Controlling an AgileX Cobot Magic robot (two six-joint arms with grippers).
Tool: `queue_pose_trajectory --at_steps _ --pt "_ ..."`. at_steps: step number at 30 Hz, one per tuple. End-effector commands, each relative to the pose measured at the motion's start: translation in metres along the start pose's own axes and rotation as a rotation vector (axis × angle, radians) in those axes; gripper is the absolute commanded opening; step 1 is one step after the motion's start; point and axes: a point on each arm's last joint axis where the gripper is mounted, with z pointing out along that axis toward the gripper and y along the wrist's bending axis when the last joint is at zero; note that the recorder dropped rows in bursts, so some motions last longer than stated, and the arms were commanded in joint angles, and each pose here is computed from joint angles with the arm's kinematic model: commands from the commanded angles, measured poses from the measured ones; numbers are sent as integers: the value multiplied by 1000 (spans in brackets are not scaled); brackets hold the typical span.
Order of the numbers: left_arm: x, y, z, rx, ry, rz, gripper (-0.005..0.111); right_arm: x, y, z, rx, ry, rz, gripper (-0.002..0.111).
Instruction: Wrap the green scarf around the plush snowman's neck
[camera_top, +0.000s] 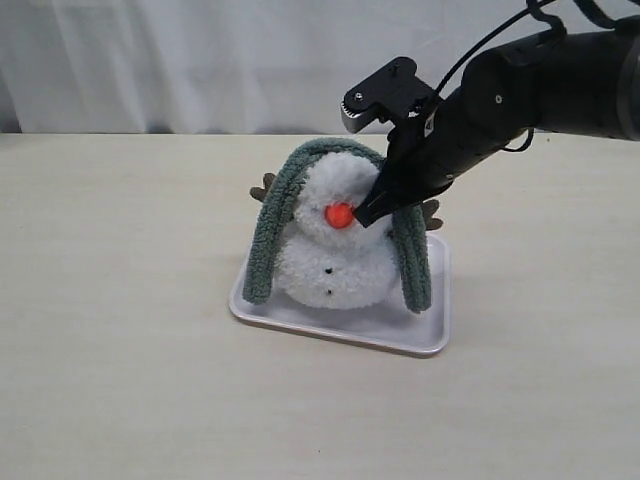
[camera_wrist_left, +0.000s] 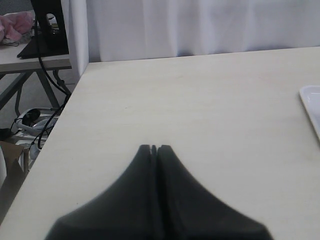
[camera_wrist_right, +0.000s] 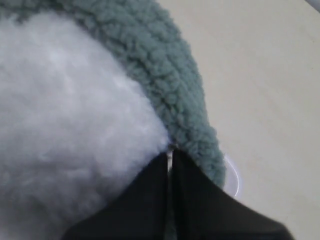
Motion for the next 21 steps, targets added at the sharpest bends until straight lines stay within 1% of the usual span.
queue_pose_trajectory --at_steps 1,5,10,12,15,18,21 --pt "0 0 0 -1 -11 -5 0 6 1 7 -12 48 4 4" --pt "0 0 0 -1 -11 -5 0 6 1 3 -11 46 4 4" --pt "0 0 0 -1 -11 -5 0 -6 -2 -22 -7 -16 27 4" --pt "0 0 0 -1 -11 -5 0 -10 -1 -32 -24 -50 56 4" --pt "0 0 0 -1 -11 -5 0 -15 1 -44 -53 -97 55 4" --pt "0 0 0 -1 -11 -5 0 -21 4 -50 -106 -126 75 4" --pt "0 0 0 -1 -11 -5 0 -28 4 -52 -126 -164 83 4"
